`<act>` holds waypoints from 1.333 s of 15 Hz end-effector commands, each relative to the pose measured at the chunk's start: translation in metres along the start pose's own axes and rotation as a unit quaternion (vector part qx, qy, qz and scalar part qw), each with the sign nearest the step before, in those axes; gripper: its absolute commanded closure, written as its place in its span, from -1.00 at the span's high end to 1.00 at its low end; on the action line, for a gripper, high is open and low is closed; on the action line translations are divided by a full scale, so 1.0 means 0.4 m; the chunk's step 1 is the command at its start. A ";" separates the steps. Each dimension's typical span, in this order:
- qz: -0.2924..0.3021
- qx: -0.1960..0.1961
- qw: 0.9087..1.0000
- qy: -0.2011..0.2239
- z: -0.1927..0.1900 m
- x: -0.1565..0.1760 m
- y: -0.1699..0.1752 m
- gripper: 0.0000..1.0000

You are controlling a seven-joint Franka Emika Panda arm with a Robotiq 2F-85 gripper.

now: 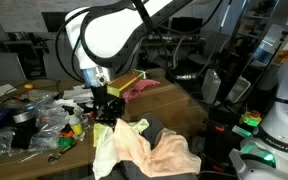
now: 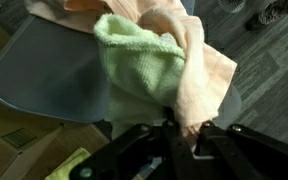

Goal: Remove all the clothes from the top of the box except the pink cloth and hang them on the chair

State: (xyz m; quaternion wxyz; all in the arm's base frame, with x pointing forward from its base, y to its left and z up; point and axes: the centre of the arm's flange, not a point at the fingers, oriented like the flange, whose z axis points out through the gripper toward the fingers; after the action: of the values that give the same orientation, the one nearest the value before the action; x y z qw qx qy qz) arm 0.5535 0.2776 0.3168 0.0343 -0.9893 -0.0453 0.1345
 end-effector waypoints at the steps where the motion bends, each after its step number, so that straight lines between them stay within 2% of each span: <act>1: 0.017 0.017 0.999 0.030 -0.012 -0.052 0.085 -0.90; 9: 0.095 0.029 0.994 0.053 0.027 -0.081 0.251 -0.90; 14: 0.095 0.009 0.993 0.066 0.038 -0.140 0.279 -0.90; 17: 0.057 -0.030 0.996 0.067 0.028 -0.191 0.273 -0.91; 20: -0.011 -0.097 0.993 0.060 0.032 -0.235 0.278 -0.90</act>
State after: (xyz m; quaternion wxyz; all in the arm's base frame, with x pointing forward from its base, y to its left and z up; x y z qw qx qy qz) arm 0.4972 0.1642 0.3045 -0.0175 -0.9968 -0.0062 0.0781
